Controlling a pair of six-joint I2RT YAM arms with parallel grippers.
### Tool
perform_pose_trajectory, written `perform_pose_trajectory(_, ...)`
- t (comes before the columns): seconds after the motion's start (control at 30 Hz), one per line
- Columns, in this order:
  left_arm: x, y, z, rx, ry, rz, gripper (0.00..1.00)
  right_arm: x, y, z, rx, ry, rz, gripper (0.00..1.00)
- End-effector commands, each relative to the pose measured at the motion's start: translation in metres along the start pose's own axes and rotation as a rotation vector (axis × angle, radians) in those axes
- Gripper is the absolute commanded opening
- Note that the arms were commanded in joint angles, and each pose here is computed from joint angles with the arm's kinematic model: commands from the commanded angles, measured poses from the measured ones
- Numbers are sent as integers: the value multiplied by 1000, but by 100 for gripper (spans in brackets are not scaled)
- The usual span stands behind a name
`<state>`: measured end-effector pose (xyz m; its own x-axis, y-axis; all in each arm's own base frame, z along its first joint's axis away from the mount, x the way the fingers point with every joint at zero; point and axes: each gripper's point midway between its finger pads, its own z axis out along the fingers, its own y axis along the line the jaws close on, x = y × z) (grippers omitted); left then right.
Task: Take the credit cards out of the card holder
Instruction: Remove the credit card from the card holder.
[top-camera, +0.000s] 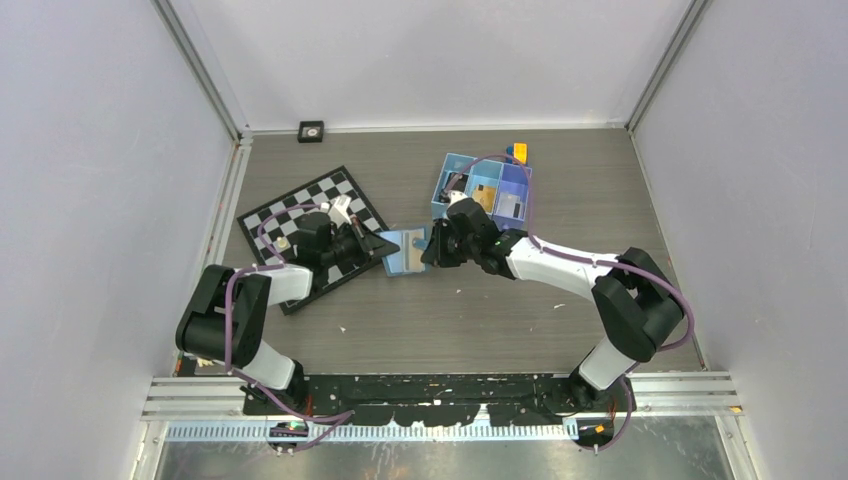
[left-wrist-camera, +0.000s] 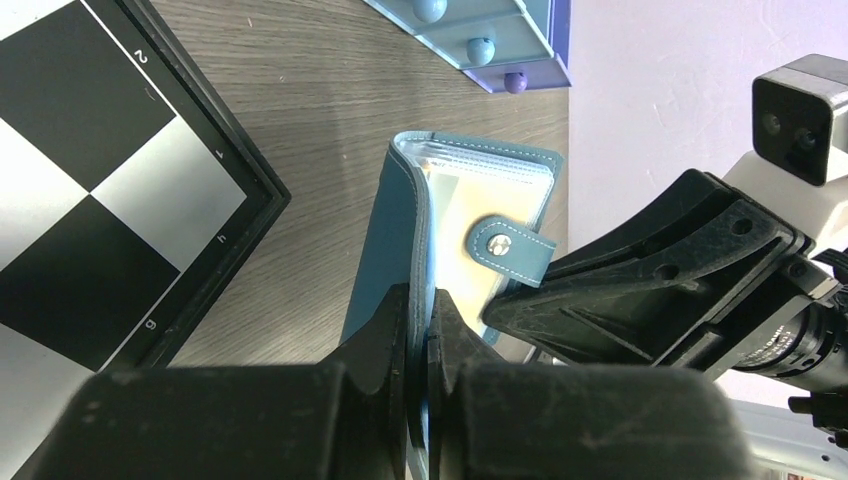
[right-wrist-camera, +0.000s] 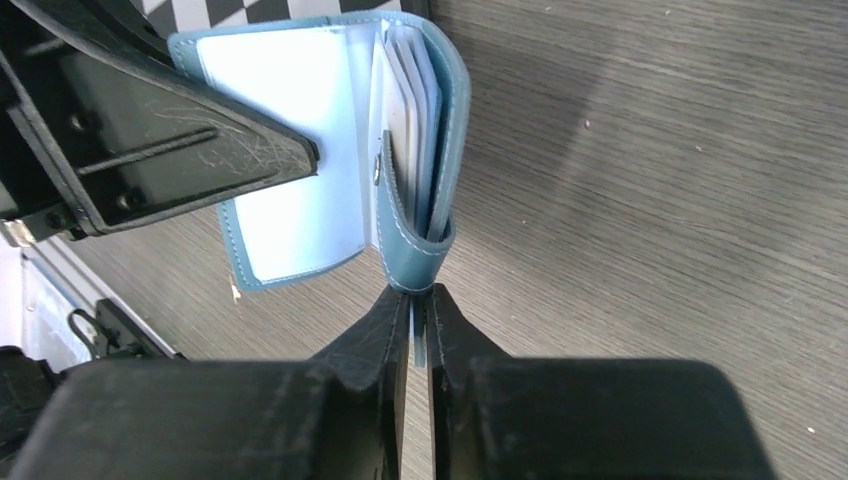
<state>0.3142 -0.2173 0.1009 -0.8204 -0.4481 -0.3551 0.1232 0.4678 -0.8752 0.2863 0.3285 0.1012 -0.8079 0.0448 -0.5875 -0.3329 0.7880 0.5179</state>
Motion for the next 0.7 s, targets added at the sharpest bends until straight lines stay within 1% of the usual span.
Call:
perform_pose_trajectory(0.0, 0, -31, 4, 108, 28, 72, 0, 3, 1, 5, 18, 19, -44, 18)
perform_pose_trajectory(0.17, 8, -30, 10, 100, 62, 73, 0, 4, 2, 4, 8, 20, -44, 31)
perform_pose_trajectory(0.27, 9, -29, 12, 95, 70, 75, 0, 3, 2, 4, 10, 17, -44, 38)
perform_pose_trajectory(0.47, 12, -25, 15, 67, 85, 75, 0, 2, 5, 2, -9, 6, -42, 46)
perform_pose_trajectory(0.57, 13, -16, 16, 24, 90, 66, 0, 0, 7, -2, -17, -6, -41, 50)
perform_pose_trajectory(0.63, 13, -9, 16, -11, 90, 59, 0, -1, 6, -5, -9, -16, -40, 57)
perform_pose_trajectory(0.67, 12, -7, 15, -25, 87, 59, 0, -3, 6, -6, -8, -23, -41, 58)
